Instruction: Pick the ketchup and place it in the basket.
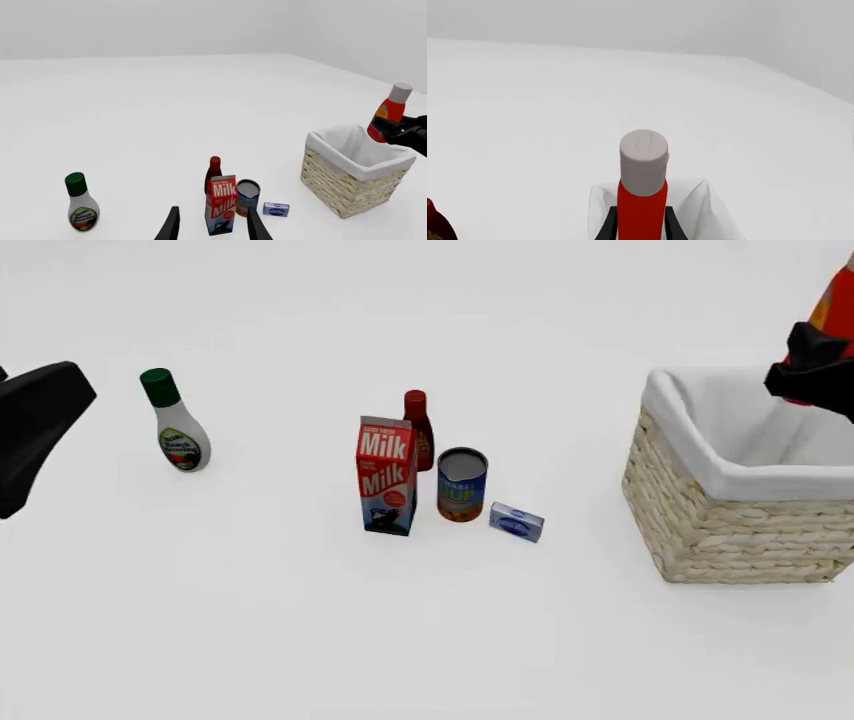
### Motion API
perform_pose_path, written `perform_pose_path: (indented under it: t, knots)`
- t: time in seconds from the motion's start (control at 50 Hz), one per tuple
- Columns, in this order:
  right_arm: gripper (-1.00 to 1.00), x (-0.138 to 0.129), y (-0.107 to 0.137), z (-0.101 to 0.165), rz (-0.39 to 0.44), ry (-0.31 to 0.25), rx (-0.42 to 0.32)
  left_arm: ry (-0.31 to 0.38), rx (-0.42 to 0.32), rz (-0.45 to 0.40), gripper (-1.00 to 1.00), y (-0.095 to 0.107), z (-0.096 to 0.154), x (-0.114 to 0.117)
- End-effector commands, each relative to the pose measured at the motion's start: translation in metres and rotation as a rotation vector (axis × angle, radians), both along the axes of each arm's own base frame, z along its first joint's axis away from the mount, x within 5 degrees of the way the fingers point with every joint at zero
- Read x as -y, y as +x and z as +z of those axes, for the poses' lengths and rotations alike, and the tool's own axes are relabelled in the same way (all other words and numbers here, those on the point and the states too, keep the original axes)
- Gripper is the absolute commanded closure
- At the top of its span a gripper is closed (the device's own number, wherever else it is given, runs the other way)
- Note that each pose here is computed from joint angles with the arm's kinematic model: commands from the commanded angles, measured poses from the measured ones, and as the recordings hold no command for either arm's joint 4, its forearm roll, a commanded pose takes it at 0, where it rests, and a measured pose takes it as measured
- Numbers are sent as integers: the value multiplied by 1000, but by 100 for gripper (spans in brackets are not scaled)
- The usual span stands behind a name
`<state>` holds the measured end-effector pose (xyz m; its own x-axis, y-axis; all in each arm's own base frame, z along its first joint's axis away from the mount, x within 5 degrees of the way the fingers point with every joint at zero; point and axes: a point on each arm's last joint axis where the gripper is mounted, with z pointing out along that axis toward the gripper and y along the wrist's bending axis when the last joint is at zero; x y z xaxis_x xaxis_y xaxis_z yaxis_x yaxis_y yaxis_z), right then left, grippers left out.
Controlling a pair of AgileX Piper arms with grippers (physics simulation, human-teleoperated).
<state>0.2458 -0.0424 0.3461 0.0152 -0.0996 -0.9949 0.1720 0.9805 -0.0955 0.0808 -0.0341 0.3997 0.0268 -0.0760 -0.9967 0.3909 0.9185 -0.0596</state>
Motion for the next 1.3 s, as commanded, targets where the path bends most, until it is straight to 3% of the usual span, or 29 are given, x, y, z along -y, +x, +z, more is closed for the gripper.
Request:
perform_pose_path:
  t: [0.02, 0.32, 1.3]
  knots:
    - [100, 11, 17, -10, -27, 42, -17, -1, -1, -3, -100, 3, 1, 1]
    - [100, 25, 35, -25, -65, 53, -56, -2, -6, -6, -100, 6, -2, 3]
    - [100, 42, 49, -80, -109, 80, -149, -15, -4, 5, -100, 1, -5, 0]
